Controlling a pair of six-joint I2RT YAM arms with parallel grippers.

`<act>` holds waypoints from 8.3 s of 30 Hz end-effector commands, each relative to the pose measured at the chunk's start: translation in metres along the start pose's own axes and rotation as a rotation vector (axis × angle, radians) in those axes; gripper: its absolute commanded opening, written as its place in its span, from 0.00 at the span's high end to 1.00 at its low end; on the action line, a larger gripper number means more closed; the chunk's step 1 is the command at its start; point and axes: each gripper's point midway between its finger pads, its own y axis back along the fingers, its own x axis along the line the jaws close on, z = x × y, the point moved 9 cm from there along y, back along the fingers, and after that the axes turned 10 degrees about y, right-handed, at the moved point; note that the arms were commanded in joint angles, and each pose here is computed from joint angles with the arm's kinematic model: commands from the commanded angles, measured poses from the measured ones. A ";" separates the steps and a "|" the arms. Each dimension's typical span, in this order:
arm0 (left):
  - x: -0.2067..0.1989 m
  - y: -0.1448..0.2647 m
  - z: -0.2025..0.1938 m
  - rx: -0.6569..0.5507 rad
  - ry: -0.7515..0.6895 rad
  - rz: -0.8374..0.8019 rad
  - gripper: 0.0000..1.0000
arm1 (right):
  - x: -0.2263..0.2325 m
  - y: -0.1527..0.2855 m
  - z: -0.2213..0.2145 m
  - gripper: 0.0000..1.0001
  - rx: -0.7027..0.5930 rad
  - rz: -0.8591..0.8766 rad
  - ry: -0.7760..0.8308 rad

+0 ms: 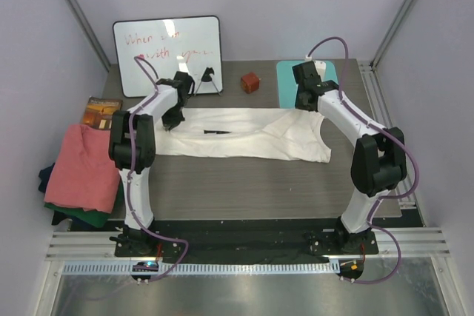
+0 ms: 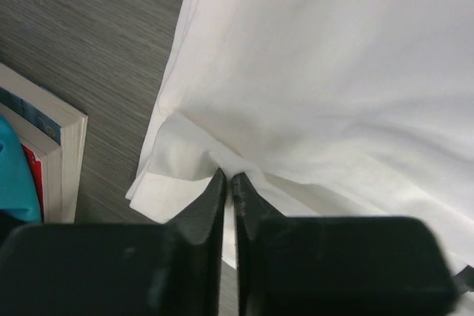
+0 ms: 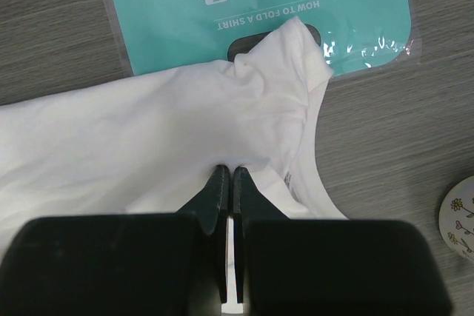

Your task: Fold and stack the t-shirts

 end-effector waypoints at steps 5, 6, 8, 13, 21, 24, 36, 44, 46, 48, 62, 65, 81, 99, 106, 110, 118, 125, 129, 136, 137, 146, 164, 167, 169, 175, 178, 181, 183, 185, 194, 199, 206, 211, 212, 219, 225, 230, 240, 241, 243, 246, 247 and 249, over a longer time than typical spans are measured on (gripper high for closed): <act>-0.002 0.002 0.014 -0.047 -0.002 0.040 0.61 | 0.004 -0.014 0.022 0.99 -0.052 0.003 -0.038; 0.001 0.005 0.015 -0.057 0.010 0.042 0.57 | 0.006 -0.017 0.025 0.99 -0.053 0.010 -0.046; 0.006 0.005 0.012 -0.072 0.027 0.063 0.44 | 0.007 -0.019 0.033 0.99 -0.065 0.013 -0.059; 0.021 0.018 0.014 -0.125 0.049 0.113 0.43 | 0.013 -0.033 0.041 0.99 -0.048 0.013 -0.066; 0.033 0.025 0.021 -0.181 0.068 0.213 0.33 | 0.018 -0.061 0.043 0.78 0.003 -0.006 -0.061; 0.033 0.029 0.027 -0.205 0.073 0.233 0.32 | 0.019 -0.066 0.040 0.70 0.031 0.006 -0.055; 0.042 0.072 0.051 -0.286 0.154 0.132 0.34 | 0.006 -0.017 0.045 0.59 -0.013 0.091 -0.075; 0.001 0.079 -0.010 -0.219 0.061 -0.062 0.41 | 0.023 -0.017 -0.013 0.61 0.104 0.245 -0.066; -0.016 0.076 -0.029 -0.206 0.005 -0.061 0.43 | 0.024 -0.019 -0.027 0.61 0.123 0.244 -0.059; -0.028 0.072 -0.039 -0.196 -0.010 -0.069 0.44 | 0.024 -0.022 -0.033 0.62 0.132 0.238 -0.053; -0.068 0.037 -0.075 -0.086 -0.069 -0.149 0.63 | 0.043 -0.051 -0.030 0.64 0.153 0.292 -0.032; -0.070 0.030 -0.080 -0.074 -0.083 -0.138 0.64 | 0.048 -0.056 -0.029 0.64 0.159 0.300 -0.029; -0.078 0.004 -0.104 -0.041 -0.174 -0.093 0.67 | 0.068 -0.072 -0.008 0.65 0.112 0.346 -0.069; -0.069 0.000 -0.110 -0.045 -0.195 -0.072 0.66 | 0.096 -0.089 0.028 0.68 0.069 0.445 -0.156; -0.064 0.003 -0.107 -0.075 -0.189 -0.061 0.47 | 0.096 -0.069 0.069 0.68 -0.033 0.481 -0.165; -0.057 0.018 -0.095 -0.137 -0.162 -0.044 0.40 | 0.080 -0.034 0.077 0.68 -0.067 0.479 -0.136; -0.041 0.064 -0.073 -0.191 -0.106 -0.145 0.40 | 0.035 0.006 0.021 0.68 -0.042 0.344 -0.053; -0.019 0.070 -0.084 -0.201 -0.059 -0.148 0.40 | 0.029 -0.008 -0.043 0.73 0.090 0.345 -0.021; -0.001 0.089 -0.077 -0.256 -0.034 -0.182 0.40 | 0.033 -0.015 -0.054 0.74 0.106 0.366 -0.029; 0.000 0.057 -0.071 -0.187 -0.016 -0.138 0.45 | 0.039 -0.035 -0.065 0.74 0.146 0.346 -0.030; -0.001 0.053 -0.070 -0.181 -0.013 -0.138 0.46 | 0.039 -0.038 -0.068 0.74 0.157 0.340 -0.026; -0.028 0.027 -0.058 -0.171 -0.042 -0.118 0.48 | 0.042 -0.051 -0.079 0.75 0.200 0.328 -0.004; -0.030 0.001 -0.024 -0.141 0.016 -0.077 0.49 | 0.039 -0.063 -0.093 0.79 0.254 0.278 0.027; -0.029 0.001 -0.015 -0.141 0.023 -0.076 0.49 | 0.040 -0.066 -0.099 0.79 0.276 0.271 0.031; -0.031 0.004 -0.009 -0.152 0.020 -0.082 0.49 | 0.040 -0.070 -0.103 0.80 0.290 0.268 0.036; -0.035 0.004 0.000 -0.154 0.015 -0.086 0.49 | 0.042 -0.077 -0.109 0.83 0.324 0.262 0.044; -0.038 0.005 0.004 -0.162 0.015 -0.090 0.49 | 0.043 -0.080 -0.113 0.84 0.346 0.262 0.047; -0.037 0.000 0.008 -0.152 0.013 -0.066 0.49 | 0.042 -0.080 -0.112 0.84 0.343 0.246 0.050; -0.034 -0.004 0.009 -0.139 0.010 -0.044 0.49 | 0.040 -0.078 -0.109 0.84 0.330 0.231 0.050; -0.033 -0.011 0.010 -0.130 0.014 -0.029 0.49 | 0.039 -0.079 -0.109 0.84 0.329 0.217 0.054; -0.033 -0.034 0.004 -0.074 0.032 -0.010 0.49 | 0.038 -0.078 -0.108 0.83 0.337 0.207 0.058; -0.018 -0.019 -0.001 -0.090 0.062 -0.006 0.48 | 0.028 -0.068 -0.092 0.79 0.274 0.163 0.035; 0.005 0.008 -0.012 -0.103 0.053 -0.011 0.48 | 0.020 -0.059 -0.070 0.76 0.198 0.111 0.011; -0.008 0.002 -0.041 -0.041 -0.029 -0.015 0.54 | 0.025 -0.067 -0.070 0.83 0.240 0.110 0.024; -0.011 0.001 -0.047 -0.032 -0.042 -0.012 0.55 | 0.026 -0.071 -0.072 0.85 0.253 0.105 0.032; -0.035 0.018 -0.114 -0.020 -0.205 -0.028 0.55 | 0.027 -0.073 -0.072 0.89 0.268 0.104 0.046; -0.047 0.031 -0.156 0.010 -0.325 -0.040 0.55 | 0.040 -0.078 -0.059 0.92 0.265 0.189 0.039; -0.037 0.028 -0.183 0.019 -0.384 -0.003 0.55 | 0.045 -0.090 -0.046 0.99 0.255 0.170 0.059; -0.038 0.043 -0.230 0.003 -0.508 -0.042 0.55 | 0.055 -0.124 -0.013 0.90 0.230 0.114 0.069; -0.041 0.046 -0.230 -0.006 -0.512 -0.054 0.55 | 0.057 -0.125 0.000 0.89 0.200 0.120 0.058; -0.047 0.052 -0.237 -0.016 -0.540 -0.076 0.55 | 0.055 -0.135 0.001 0.80 0.219 0.105 0.054; -0.056 0.059 -0.247 -0.020 -0.582 -0.104 0.55 | 0.054 -0.141 0.014 0.75 0.195 0.109 0.031; -0.059 0.061 -0.250 -0.020 -0.597 -0.114 0.55 | 0.052 -0.140 0.020 0.74 0.184 0.110 0.022; -0.064 0.066 -0.258 -0.033 -0.630 -0.132 0.55 | 0.049 -0.139 0.025 0.71 0.170 0.110 0.015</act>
